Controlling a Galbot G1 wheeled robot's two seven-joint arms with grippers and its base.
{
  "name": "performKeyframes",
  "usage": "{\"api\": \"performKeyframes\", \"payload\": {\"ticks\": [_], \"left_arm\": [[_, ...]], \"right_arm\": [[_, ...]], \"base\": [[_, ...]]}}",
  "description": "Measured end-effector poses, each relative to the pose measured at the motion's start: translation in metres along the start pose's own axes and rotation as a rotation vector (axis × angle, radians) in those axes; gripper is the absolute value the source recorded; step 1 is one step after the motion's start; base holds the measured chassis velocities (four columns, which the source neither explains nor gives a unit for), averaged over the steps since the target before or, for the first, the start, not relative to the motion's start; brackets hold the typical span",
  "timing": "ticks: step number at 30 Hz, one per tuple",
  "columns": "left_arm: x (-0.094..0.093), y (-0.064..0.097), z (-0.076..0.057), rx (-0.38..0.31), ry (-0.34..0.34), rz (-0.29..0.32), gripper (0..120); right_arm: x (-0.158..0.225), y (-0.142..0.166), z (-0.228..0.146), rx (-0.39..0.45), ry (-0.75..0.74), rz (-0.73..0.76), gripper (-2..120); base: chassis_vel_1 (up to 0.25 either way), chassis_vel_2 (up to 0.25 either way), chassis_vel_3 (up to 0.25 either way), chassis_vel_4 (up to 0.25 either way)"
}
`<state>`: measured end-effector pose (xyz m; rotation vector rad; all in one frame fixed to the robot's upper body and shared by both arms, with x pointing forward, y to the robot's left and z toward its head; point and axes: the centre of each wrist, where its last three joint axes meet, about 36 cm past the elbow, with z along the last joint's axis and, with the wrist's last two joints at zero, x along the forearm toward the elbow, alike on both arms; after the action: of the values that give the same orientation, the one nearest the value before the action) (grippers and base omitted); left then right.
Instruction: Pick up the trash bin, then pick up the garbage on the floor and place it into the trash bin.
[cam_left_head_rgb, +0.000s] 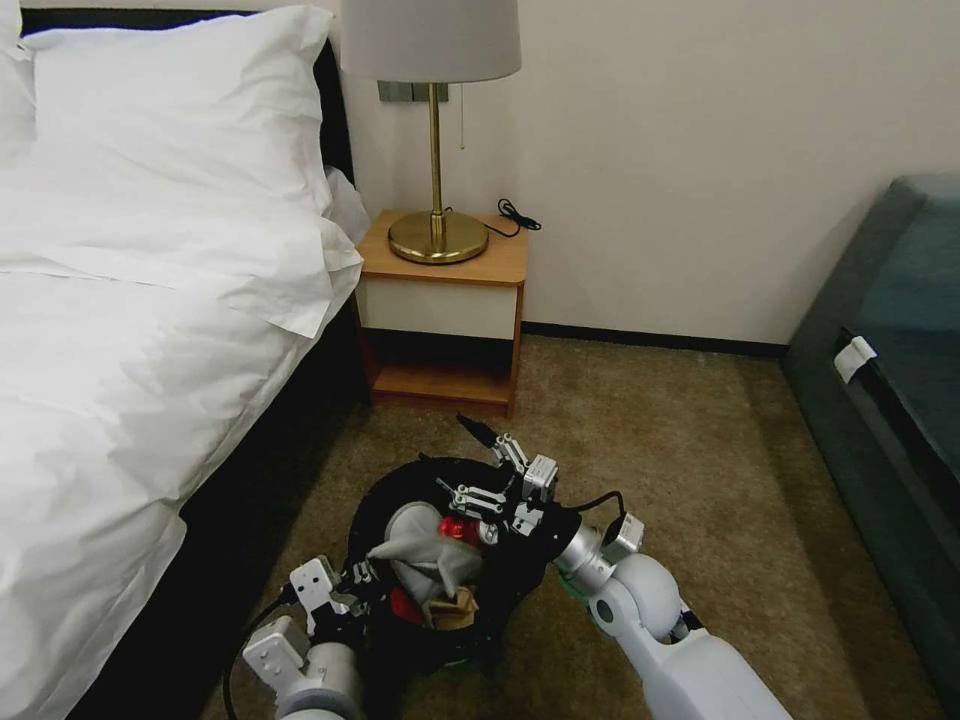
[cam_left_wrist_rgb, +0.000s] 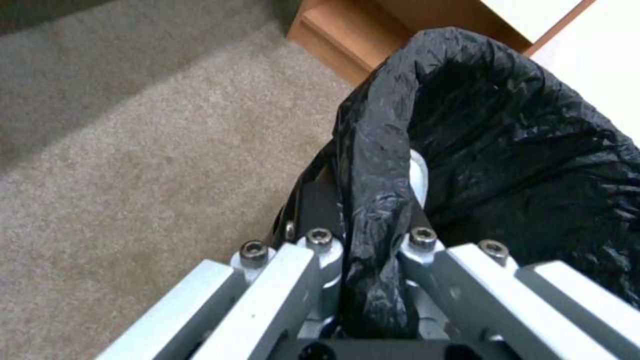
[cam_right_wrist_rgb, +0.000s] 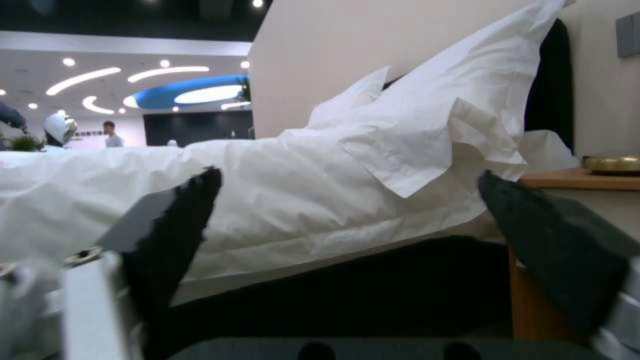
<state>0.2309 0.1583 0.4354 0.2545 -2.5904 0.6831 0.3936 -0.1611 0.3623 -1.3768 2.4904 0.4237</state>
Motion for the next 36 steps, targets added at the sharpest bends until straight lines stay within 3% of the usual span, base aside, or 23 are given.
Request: {"api": "performKeyframes", "payload": {"ticks": [4, 14, 20, 23, 28, 31, 36], "left_arm": [[0.000, -0.001, 0.000, 0.000, -0.002, 0.001, 4], [-0.002, 0.001, -0.003, 0.004, -0.020, -0.007, 4], [-0.006, 0.015, -0.016, 0.004, -0.118, -0.083, 4], [-0.005, 0.018, -0.022, 0.008, -0.155, -0.107, 4], [-0.006, 0.021, -0.027, 0.023, -0.211, -0.131, 4], [-0.007, 0.026, -0.030, 0.022, -0.253, -0.155, 4], [-0.009, 0.035, -0.037, 0.017, -0.293, -0.197, 4]], "right_arm": [[0.002, 0.000, 0.001, -0.006, 0.006, 0.001, 100], [0.003, 0.000, -0.002, -0.008, -0.001, 0.039, 100], [-0.005, -0.017, -0.015, 0.072, 0.014, 0.426, 100], [-0.002, -0.025, -0.013, 0.107, 0.051, 0.535, 100], [0.001, -0.030, -0.008, 0.129, 0.102, 0.659, 100], [0.005, -0.036, 0.003, 0.186, 0.139, 0.762, 100], [0.011, -0.041, 0.014, 0.207, 0.158, 0.794, 100]], "base": [[0.000, 0.000, 0.000, 0.000], [0.000, 0.000, 0.000, 0.000], [0.000, 0.000, 0.000, 0.000], [0.000, 0.000, 0.000, 0.000], [0.000, 0.000, 0.000, 0.000], [0.000, 0.000, 0.000, 0.000], [0.000, 0.000, 0.000, 0.000]]}}
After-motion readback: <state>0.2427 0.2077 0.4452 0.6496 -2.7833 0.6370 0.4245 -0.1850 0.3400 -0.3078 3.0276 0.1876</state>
